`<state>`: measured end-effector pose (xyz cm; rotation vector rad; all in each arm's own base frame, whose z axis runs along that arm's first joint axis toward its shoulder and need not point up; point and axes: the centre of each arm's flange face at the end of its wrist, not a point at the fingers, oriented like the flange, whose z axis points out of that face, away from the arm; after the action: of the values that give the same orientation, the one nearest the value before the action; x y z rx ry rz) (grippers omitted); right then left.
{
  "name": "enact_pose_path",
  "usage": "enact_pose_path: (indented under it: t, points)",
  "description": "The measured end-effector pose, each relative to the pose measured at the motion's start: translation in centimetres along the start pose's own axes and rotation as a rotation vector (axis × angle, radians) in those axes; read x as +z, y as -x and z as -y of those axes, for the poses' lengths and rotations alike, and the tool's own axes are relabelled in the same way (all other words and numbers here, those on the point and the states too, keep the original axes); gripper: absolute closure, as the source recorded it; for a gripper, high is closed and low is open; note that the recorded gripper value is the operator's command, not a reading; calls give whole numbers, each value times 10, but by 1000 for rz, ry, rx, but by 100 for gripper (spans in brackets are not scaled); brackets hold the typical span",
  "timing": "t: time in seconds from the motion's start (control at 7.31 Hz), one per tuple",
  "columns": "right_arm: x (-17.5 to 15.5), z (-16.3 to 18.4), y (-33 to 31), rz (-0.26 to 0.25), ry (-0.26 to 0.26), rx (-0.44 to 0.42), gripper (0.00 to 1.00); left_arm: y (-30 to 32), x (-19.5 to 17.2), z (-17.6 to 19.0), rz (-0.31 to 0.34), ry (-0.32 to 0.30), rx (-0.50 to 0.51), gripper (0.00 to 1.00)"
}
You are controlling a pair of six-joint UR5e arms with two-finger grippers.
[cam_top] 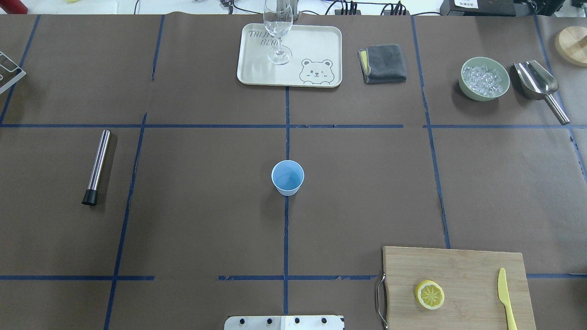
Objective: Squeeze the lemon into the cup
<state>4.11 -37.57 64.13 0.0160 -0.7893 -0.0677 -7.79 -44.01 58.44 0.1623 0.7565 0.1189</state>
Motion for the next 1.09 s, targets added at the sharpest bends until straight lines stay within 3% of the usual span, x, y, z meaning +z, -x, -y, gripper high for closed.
enact_pose_path:
  t: [1.09]
  points:
    - [-7,9,9,6,-20,-16,0,-2,0,3,6,-3,10,0]
